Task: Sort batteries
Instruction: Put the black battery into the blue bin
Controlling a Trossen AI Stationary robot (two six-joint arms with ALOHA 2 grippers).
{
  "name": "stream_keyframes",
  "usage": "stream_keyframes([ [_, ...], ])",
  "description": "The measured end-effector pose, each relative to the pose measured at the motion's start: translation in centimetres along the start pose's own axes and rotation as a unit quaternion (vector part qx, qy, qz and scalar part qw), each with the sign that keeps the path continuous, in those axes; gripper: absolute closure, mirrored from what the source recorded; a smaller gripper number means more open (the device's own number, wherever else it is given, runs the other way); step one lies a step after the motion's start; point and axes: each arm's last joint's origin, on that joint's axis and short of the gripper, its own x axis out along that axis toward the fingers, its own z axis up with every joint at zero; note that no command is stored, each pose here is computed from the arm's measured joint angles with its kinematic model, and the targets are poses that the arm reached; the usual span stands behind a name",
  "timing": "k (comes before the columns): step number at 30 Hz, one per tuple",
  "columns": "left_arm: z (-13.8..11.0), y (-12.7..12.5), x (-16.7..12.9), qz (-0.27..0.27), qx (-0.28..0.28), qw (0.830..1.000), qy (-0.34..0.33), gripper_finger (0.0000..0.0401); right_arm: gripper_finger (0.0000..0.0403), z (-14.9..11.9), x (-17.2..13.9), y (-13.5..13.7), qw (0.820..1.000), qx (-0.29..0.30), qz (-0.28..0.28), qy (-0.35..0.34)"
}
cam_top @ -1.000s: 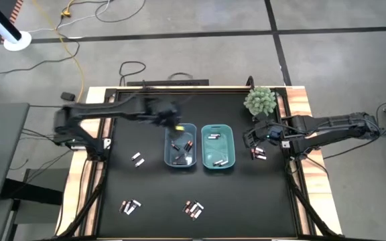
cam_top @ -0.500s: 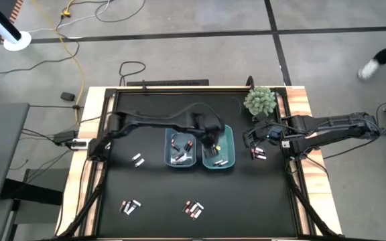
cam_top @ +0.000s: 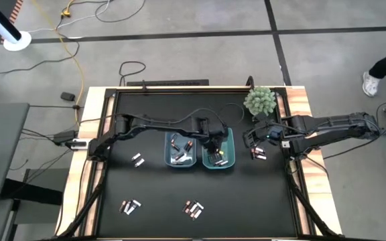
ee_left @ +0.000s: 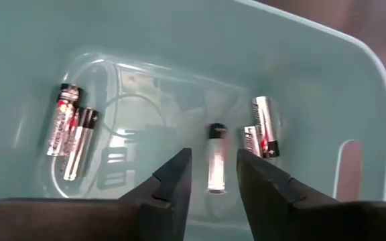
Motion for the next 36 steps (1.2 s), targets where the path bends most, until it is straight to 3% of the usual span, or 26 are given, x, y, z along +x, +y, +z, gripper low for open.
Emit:
stream_keyframes([
  [8,0.3,0.3,-1.1,0.001,0.009,1.0,-0.009,0.0268,0.0275,0.0,0.0,0.0,1.0,0.0,0.0,0.0],
  [17,1.5,2.0,-8.2,0.009,-0.013,0.998,-0.057,0.0271,0.0275,0.0,0.0,0.0,1.0,-0.002,-0.001,0.0],
  [20,1.6,2.4,-11.0,0.009,-0.052,0.996,-0.073,0.0271,0.0275,0.0,0.0,0.0,1.0,-0.002,-0.001,0.0],
  [22,1.2,2.5,-12.6,0.014,-0.05,0.997,-0.063,0.0271,0.0275,0.0,0.0,0.0,1.0,-0.003,-0.001,0.0],
  [27,-0.5,1.7,-15.1,0.02,0.022,0.999,-0.012,0.0271,0.0275,0.2,0.1,-0.1,1.0,0.0,0.0,-0.001],
  [31,-2.4,0.9,-14.5,0.021,0.037,0.999,0.011,0.0271,0.0275,0.8,-0.4,0.4,0.999,-0.036,0.029,0.01],
  [36,-6.3,0.7,-13.1,0.006,0.023,0.999,-0.023,0.0271,0.0275,1.7,-1.7,0.9,0.996,-0.077,0.038,0.005],
])
